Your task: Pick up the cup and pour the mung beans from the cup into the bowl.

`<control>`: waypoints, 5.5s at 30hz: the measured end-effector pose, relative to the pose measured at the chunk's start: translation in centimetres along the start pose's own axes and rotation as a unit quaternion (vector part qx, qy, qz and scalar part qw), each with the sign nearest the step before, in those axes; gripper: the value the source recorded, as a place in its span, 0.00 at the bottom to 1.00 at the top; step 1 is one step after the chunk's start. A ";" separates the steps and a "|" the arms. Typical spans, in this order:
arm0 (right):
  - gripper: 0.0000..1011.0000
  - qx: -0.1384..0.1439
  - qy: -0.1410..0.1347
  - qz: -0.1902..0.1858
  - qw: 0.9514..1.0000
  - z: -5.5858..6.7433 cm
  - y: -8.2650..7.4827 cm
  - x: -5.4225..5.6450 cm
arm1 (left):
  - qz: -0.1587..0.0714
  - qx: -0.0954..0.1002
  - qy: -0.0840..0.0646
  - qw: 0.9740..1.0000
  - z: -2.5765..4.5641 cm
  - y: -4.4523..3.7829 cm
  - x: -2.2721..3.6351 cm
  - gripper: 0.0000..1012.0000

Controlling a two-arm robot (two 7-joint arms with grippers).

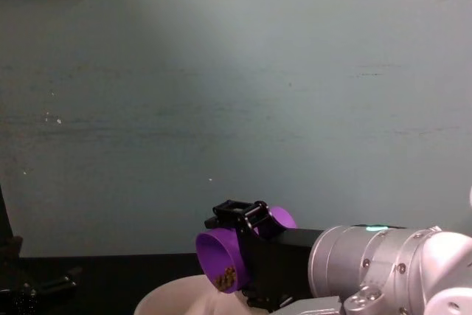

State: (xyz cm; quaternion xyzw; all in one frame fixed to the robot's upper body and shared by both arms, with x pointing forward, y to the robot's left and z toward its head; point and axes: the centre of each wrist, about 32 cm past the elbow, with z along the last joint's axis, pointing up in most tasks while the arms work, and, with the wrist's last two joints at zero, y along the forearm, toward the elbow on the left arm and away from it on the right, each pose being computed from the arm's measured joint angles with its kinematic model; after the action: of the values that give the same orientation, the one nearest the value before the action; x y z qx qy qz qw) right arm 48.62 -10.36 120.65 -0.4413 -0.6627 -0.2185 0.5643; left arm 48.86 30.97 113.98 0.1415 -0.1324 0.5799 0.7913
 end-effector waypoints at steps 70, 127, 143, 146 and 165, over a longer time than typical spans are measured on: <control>0.72 -0.011 -0.298 -0.030 0.954 2.3 -0.6 -0.2 | 0.000 0.000 0.000 1.000 0.00 0.00 0.00 0.99; 0.72 -0.008 0.279 -0.089 0.956 -3.9 -1.7 2.7 | 0.000 0.000 0.000 1.000 0.00 0.00 0.00 0.99; 0.72 0.019 0.534 -0.095 0.840 -6.9 -2.5 2.7 | 0.000 0.000 0.000 1.000 0.00 0.00 0.00 0.99; 0.72 0.024 0.558 -0.094 0.824 -7.1 -2.6 2.6 | 0.000 0.000 0.000 1.000 0.00 0.00 0.00 0.99; 0.72 0.032 0.583 -0.086 0.808 -7.5 -2.6 2.6 | 0.000 0.000 0.000 1.000 0.00 0.00 0.00 0.99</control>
State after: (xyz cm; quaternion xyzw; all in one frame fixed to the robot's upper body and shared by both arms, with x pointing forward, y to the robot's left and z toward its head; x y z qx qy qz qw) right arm 50.65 -16.74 125.66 -0.1542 -0.2511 -0.4607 0.8372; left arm 48.86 30.97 113.98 0.1415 -0.1325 0.5799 0.7913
